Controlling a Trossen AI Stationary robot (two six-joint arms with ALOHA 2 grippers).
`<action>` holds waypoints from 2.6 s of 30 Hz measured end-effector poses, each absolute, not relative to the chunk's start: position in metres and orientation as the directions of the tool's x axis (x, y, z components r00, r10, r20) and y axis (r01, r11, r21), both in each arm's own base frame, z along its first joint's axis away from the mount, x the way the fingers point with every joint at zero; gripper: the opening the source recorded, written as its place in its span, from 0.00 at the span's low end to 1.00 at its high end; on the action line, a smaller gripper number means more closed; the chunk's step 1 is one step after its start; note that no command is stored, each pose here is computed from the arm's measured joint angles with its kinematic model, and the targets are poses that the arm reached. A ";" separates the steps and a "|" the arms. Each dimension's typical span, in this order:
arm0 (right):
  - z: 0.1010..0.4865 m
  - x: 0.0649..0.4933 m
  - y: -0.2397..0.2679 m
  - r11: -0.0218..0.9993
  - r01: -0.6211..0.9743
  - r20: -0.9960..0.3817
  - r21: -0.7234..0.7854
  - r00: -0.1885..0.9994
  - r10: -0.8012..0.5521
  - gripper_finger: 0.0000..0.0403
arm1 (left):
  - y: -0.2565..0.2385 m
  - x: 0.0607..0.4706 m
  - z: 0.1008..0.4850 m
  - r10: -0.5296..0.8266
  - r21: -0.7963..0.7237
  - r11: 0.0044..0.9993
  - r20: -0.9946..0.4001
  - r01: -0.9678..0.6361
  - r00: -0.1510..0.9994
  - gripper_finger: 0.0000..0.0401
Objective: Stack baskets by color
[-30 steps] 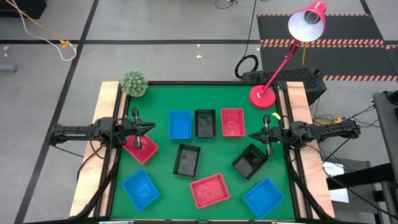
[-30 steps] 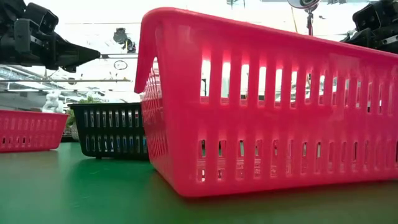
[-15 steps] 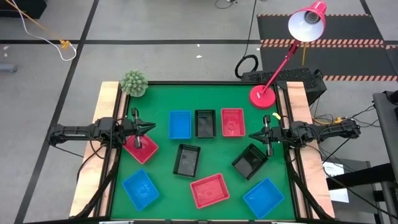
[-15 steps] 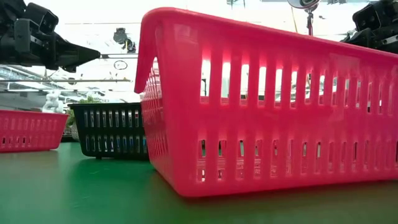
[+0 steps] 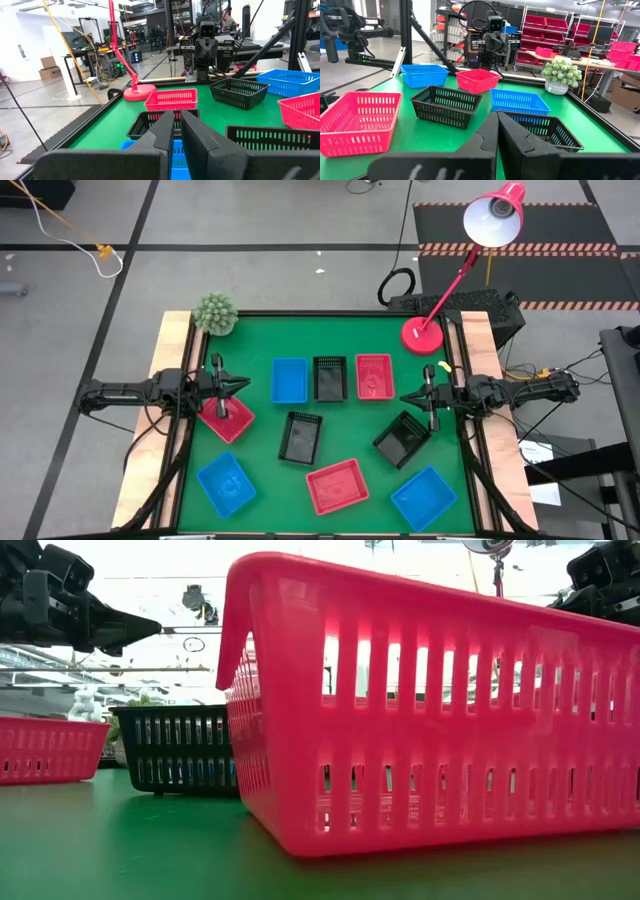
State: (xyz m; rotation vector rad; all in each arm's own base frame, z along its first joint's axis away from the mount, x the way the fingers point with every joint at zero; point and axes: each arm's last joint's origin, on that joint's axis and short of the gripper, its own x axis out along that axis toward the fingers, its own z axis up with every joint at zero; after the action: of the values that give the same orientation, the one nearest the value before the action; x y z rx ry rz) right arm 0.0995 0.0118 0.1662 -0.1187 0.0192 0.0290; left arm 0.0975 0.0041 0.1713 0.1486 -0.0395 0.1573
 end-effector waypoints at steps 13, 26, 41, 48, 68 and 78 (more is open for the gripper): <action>0.166 0.100 0.012 0.993 -0.030 -0.021 -0.118 0.999 0.027 0.00 | 0.004 0.097 0.171 0.153 0.144 0.977 0.051 -0.159 0.987 0.09; 0.166 0.100 0.012 0.993 -0.030 -0.021 -0.118 0.999 0.028 0.00 | 0.004 0.098 0.171 0.154 0.144 0.977 0.051 -0.159 0.987 0.09; 0.166 0.100 0.012 0.993 -0.030 -0.021 -0.118 0.999 0.028 0.00 | 0.004 0.098 0.171 0.153 0.144 0.977 0.051 -0.159 0.987 0.09; 0.167 0.100 0.012 0.993 -0.029 -0.013 -0.117 1.000 0.027 0.00 | 0.004 0.097 0.171 0.153 0.144 0.977 0.051 -0.159 0.987 0.09; 0.194 0.100 0.013 0.997 -0.054 0.034 -0.053 0.998 0.056 0.00 | 0.004 0.098 0.171 0.153 0.144 0.977 0.050 -0.159 0.987 0.09; 0.271 0.097 0.012 0.998 -0.057 0.004 -0.012 0.998 0.057 0.00 | 0.004 0.098 0.171 0.153 0.144 0.977 0.050 -0.159 0.987 0.09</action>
State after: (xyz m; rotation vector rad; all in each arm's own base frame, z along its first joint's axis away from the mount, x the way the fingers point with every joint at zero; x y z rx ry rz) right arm 0.0970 0.0122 0.2708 -0.0116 -0.0039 0.0570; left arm 0.0975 0.0041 0.1713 0.1486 -0.0392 0.1571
